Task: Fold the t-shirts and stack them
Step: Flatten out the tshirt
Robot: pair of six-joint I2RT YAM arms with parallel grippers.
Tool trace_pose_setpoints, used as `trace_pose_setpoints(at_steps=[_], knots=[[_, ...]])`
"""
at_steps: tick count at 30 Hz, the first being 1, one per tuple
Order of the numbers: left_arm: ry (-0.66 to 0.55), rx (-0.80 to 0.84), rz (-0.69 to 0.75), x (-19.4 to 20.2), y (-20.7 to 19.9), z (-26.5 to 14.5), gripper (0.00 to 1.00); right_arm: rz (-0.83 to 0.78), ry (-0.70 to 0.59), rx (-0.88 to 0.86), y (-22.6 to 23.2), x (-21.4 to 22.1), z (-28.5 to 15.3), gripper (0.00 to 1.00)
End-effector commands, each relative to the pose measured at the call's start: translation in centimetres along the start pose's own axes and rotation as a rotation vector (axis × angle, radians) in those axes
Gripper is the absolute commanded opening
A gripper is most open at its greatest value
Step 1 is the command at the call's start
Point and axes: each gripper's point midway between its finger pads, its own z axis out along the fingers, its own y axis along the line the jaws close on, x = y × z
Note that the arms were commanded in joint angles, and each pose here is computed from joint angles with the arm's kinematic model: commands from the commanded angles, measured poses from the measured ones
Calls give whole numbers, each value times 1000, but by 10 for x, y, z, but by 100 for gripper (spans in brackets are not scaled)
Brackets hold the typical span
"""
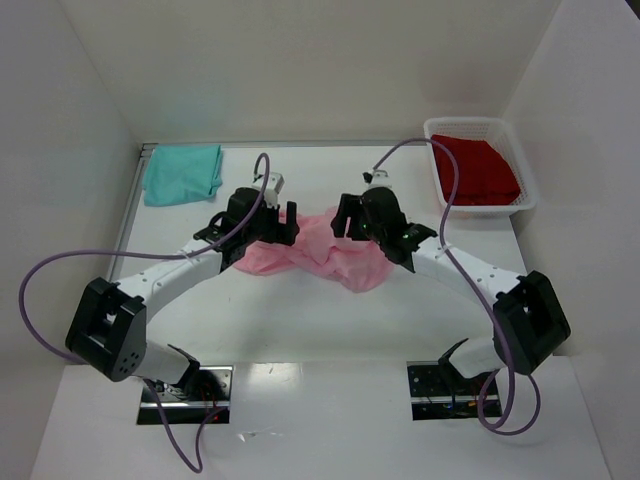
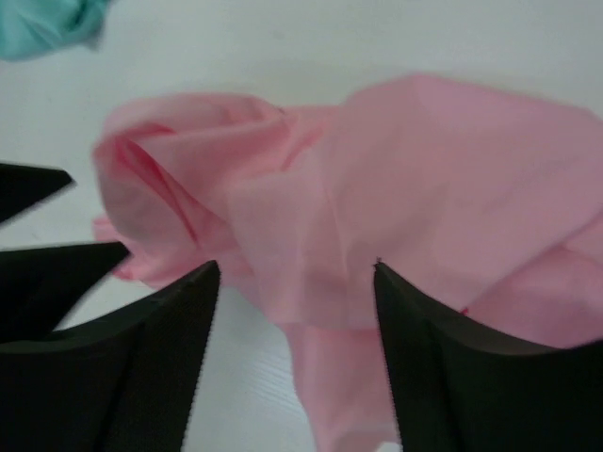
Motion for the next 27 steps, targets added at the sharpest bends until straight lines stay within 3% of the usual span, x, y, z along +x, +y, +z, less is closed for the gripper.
trace_pose_setpoints(at_steps=[1, 5, 6, 7, 13, 23, 27], knots=[[-24, 23, 30, -8, -4, 5, 99, 36, 71, 72, -27, 38, -9, 76], [-1, 29, 31, 0, -5, 10, 99, 75, 89, 51, -30, 53, -21, 88], [-1, 29, 31, 0, -5, 10, 99, 76, 96, 45, -31, 57, -24, 98], [-1, 29, 31, 0, -5, 10, 99, 79, 76, 32, -31, 56, -28, 100], [-7, 41, 31, -2, -7, 10, 99, 60, 67, -11, -26, 57, -24, 100], [1, 30, 31, 1, -5, 13, 99, 24, 127, 38, -30, 76, 17, 100], [19, 26, 31, 7, -3, 17, 99, 26, 75, 60, -29, 59, 23, 79]])
